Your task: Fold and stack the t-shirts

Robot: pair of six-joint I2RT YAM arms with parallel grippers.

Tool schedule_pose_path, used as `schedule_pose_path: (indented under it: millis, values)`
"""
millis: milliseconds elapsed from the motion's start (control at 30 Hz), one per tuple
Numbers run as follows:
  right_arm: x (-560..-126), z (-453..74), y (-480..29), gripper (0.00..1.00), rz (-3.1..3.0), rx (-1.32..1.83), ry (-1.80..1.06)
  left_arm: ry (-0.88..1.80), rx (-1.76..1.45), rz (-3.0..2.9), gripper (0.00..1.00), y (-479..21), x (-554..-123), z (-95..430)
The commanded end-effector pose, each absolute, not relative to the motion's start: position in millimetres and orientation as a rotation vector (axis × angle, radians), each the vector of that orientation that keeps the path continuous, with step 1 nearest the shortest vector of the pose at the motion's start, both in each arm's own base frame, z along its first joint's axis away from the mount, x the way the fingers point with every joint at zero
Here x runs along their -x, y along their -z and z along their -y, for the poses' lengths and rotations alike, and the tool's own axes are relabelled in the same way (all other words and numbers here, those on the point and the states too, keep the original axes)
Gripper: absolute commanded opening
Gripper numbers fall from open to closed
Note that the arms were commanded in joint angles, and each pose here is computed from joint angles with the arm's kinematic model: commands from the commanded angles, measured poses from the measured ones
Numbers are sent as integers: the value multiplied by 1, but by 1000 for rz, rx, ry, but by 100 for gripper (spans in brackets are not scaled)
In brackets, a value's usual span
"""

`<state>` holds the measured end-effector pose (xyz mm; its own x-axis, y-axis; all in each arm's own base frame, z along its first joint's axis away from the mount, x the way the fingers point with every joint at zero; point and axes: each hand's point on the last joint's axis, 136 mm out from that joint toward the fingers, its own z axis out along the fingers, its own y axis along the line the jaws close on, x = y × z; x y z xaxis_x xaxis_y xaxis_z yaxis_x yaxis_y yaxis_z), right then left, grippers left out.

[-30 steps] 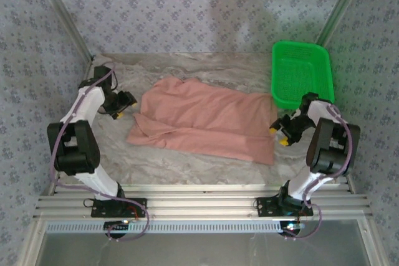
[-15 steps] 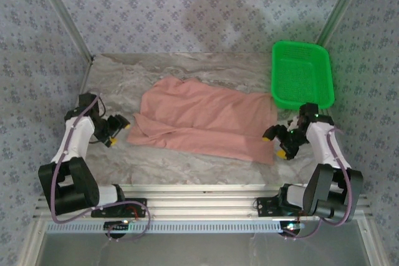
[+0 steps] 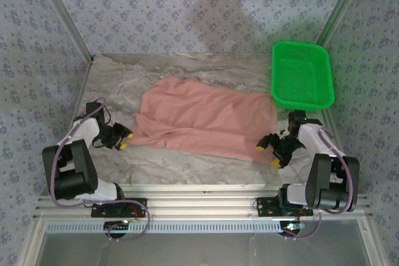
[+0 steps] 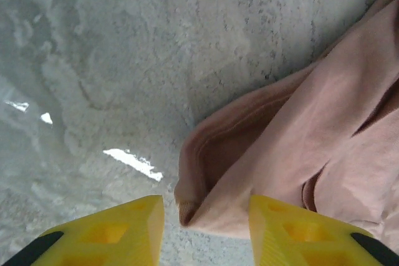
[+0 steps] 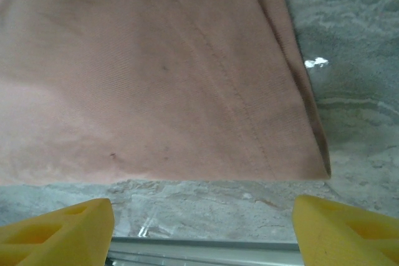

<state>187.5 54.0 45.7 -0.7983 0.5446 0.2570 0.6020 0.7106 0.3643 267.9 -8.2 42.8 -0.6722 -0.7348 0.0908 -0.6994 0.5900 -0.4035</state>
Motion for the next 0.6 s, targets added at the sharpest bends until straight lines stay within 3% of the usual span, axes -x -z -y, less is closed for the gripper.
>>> schedule_pose_path:
  millis: [0, 200, 400, 567]
  values:
    - [-188, -52, -32, 75, 2759, 1007, 609, 673, 1193, -2713, 33, -42, -282, 12]
    - [-191, -51, -22, 61, 2762, 1015, 548, 612, 1117, -2753, 14, -45, -290, 6]
    - [-187, -40, -7, 21, 2763, 1020, 417, 464, 1034, -2821, 9, -52, -287, -8]
    - [-185, -33, -9, 7, 2779, 1019, 356, 390, 980, -2868, 7, -56, -280, -14]
